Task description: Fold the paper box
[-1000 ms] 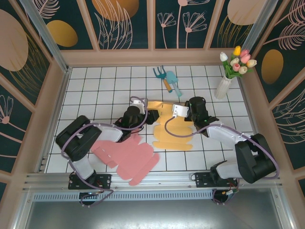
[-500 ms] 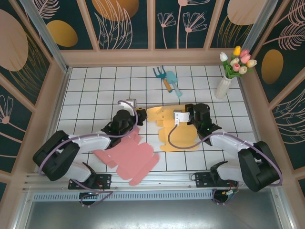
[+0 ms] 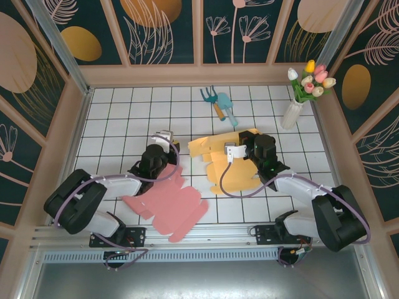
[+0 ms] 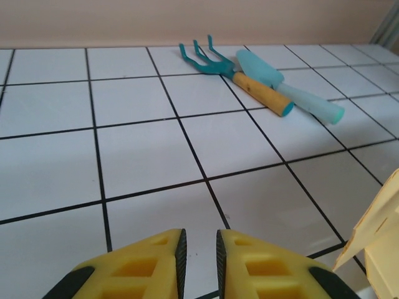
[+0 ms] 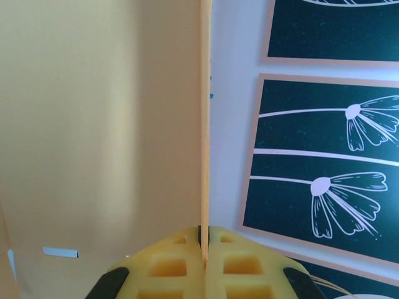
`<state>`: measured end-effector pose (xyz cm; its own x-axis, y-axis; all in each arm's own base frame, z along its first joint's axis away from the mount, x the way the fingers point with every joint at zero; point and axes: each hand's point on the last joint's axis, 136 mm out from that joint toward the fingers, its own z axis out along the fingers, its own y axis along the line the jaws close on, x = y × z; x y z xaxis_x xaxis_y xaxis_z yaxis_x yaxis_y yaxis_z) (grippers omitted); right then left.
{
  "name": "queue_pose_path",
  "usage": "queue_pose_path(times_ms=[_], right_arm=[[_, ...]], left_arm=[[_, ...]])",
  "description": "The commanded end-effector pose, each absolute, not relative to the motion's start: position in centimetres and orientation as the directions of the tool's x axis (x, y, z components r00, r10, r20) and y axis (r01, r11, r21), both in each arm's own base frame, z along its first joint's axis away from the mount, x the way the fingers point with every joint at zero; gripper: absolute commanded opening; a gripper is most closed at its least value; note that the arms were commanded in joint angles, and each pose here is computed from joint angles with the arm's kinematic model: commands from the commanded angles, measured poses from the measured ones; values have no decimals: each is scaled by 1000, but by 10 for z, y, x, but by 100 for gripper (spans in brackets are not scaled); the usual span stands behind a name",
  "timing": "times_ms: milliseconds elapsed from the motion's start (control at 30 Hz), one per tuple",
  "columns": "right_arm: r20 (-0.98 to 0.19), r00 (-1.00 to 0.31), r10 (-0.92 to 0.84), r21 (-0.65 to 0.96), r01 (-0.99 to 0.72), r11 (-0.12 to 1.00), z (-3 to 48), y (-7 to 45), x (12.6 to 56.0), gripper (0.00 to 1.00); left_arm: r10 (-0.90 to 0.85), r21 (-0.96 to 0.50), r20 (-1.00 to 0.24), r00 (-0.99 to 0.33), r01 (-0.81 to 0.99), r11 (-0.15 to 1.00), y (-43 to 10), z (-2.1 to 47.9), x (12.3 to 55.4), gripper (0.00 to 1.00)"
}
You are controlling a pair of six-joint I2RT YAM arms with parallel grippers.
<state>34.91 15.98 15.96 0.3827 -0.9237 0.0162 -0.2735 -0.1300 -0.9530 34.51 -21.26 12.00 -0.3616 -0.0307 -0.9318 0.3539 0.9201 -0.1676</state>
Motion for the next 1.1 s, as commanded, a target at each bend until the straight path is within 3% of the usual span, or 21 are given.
queue_pose_path(times_ms=[0, 367, 700, 1067], right_arm=[[38, 420, -907, -968, -208, -137, 172, 166, 346, 0], [5, 417, -909, -973, -207, -100, 168, 166, 350, 0], [17, 396, -918, -967, -227, -115, 146, 167, 360, 0], [-121, 388, -914, -987, -144, 69, 167, 183, 373, 0]], left_arm=[[1, -119, -963, -270, 431, 894, -231, 144, 357, 22], [49, -151, -945, -322, 564, 812, -265, 115, 355, 21], [24, -214, -942, -336, 651, 729, -285, 121, 344, 24], [1, -247, -939, -344, 678, 693, -298, 125, 347, 24]])
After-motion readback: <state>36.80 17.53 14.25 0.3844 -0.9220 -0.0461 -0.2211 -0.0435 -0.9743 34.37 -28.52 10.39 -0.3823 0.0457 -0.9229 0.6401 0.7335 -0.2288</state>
